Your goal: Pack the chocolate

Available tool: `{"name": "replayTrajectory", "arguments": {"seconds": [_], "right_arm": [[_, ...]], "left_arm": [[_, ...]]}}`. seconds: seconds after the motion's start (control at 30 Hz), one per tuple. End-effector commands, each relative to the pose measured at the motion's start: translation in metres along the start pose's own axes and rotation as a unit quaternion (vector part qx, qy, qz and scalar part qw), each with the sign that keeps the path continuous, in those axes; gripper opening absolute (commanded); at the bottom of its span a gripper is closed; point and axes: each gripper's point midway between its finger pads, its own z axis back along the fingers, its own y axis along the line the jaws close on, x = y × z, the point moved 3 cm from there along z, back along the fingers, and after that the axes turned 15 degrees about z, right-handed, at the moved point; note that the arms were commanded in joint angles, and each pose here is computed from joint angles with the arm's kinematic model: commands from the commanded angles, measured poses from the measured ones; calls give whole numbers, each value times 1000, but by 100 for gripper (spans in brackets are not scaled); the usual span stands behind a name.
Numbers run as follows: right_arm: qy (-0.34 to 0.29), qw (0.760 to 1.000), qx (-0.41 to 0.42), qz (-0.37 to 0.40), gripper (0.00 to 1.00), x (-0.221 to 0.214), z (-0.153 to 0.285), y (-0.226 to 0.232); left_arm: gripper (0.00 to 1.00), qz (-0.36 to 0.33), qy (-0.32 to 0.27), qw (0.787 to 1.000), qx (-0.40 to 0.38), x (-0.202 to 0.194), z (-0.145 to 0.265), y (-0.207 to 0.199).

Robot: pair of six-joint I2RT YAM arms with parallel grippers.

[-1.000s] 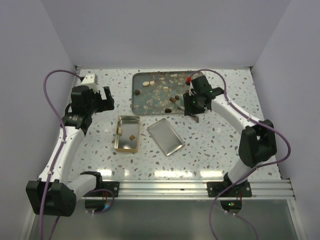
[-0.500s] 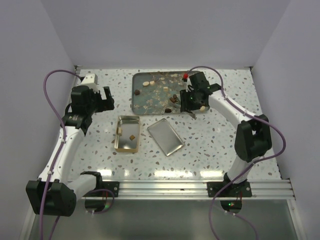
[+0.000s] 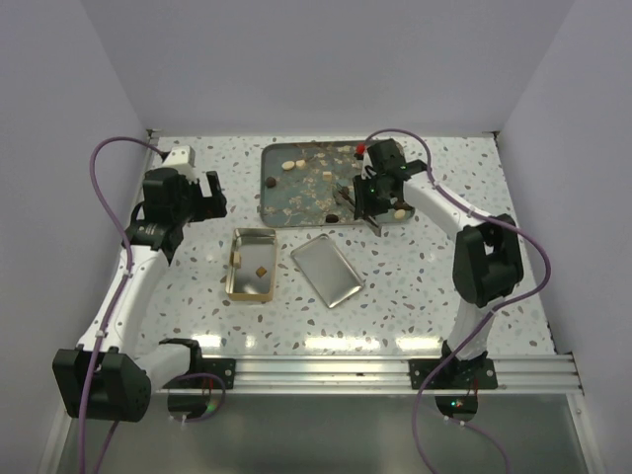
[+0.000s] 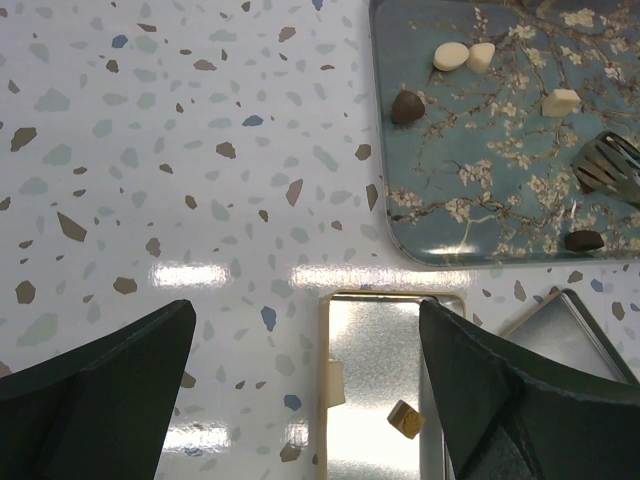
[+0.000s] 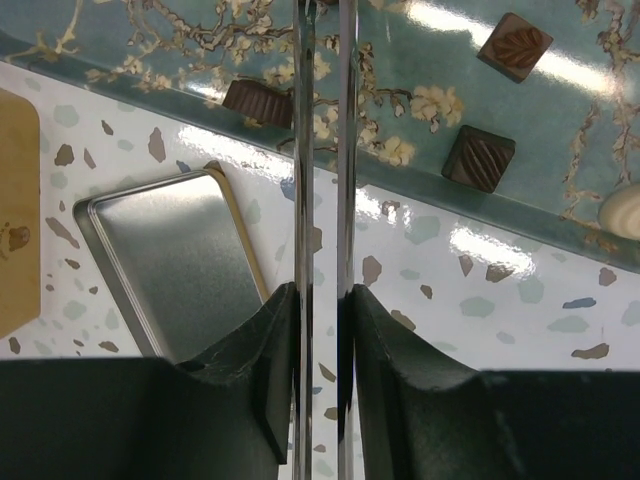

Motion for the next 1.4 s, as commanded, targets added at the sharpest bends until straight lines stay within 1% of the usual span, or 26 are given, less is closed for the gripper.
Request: {"name": "replayTrajectory", "arguments": {"seconds": [0.0,0.03,0.13,0.3,0.4,0.53,0.6,0.63,0.7,0.73,0.8,0.83,0.93,1.0,1.1,1.13,1.23,1.27,1.37], "right_arm": [[-24,1000,3,14,25,19,12,1],[-27,999,2,16,21,20,15,1],[-32,999,1,18,16,24,25,2],[-60,998,4,27,12,36,60,12],[-80,996,9,41,10,44,81,25],[-85,994,30,66,9,44,94,54],[-85,991,49,89,9,42,98,82],[-84,989,66,107,9,39,98,104],[-84,986,93,111,9,36,99,128],[-83,983,109,126,10,32,100,149],[-79,980,125,134,10,28,100,171],[-73,976,139,149,10,22,99,189],[-63,970,161,170,10,13,96,219],[-60,969,164,175,11,11,94,227],[-55,968,165,180,18,10,90,235],[-56,968,163,181,22,10,90,236],[-62,969,160,181,27,15,91,236],[-62,969,159,181,31,16,90,236],[-65,969,158,181,36,19,90,236]], "left_arm": [[100,-5,-34,999,-5,23,3,-5],[100,-4,-34,999,-5,23,4,-5],[100,-3,-34,999,-5,22,2,-5],[100,0,-34,999,-5,22,1,-5],[100,-1,-35,999,-8,22,1,-6],[100,0,-30,1000,-9,20,0,-5],[100,0,-29,1000,-10,19,-1,-6],[100,0,-29,1000,-11,19,-1,-6],[100,1,-28,1000,-12,19,-1,-6],[100,2,-26,1000,-12,18,-2,-6],[100,4,-26,1000,-15,19,-1,-7],[100,5,-24,1000,-18,18,-1,-8],[100,5,-24,999,-20,18,-1,-9],[100,5,-23,1000,-21,17,-1,-9],[100,3,-21,1000,-19,16,-1,-8],[100,4,-22,1000,-20,17,1,-9],[100,1,-23,1000,-20,17,2,-8],[100,-1,-23,1000,-18,16,2,-7],[100,-1,-22,1000,-16,16,2,-7]]}}
